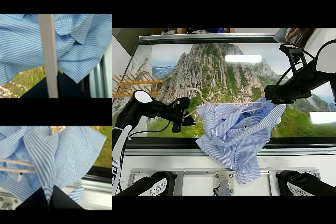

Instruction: Fold the clothes and pants, and hang the long-sleeved shirts on hangers.

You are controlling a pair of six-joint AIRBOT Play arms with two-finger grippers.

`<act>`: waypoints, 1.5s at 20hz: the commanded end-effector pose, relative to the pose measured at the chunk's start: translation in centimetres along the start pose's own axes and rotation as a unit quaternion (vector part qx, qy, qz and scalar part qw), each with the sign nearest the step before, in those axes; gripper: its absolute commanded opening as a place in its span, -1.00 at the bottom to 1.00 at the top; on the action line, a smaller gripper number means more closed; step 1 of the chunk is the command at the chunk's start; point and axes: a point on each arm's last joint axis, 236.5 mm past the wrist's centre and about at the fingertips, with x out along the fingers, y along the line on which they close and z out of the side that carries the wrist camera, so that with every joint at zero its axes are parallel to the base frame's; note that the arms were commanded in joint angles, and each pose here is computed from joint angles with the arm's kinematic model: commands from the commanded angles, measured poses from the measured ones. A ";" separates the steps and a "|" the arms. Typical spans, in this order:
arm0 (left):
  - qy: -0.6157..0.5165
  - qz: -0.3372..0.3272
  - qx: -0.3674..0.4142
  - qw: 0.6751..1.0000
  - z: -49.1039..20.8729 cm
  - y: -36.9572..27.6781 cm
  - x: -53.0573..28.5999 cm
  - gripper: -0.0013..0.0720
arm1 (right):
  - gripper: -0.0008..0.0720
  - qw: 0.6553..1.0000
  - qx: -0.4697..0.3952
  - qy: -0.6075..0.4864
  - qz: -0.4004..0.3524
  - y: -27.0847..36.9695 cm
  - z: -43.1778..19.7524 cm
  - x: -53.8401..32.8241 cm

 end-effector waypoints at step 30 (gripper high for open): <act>-0.034 -0.045 0.030 0.998 2.6 -0.7 5.2 -0.91 | -0.91 0.960 -0.067 -0.073 0.262 21.7 3.6 2.4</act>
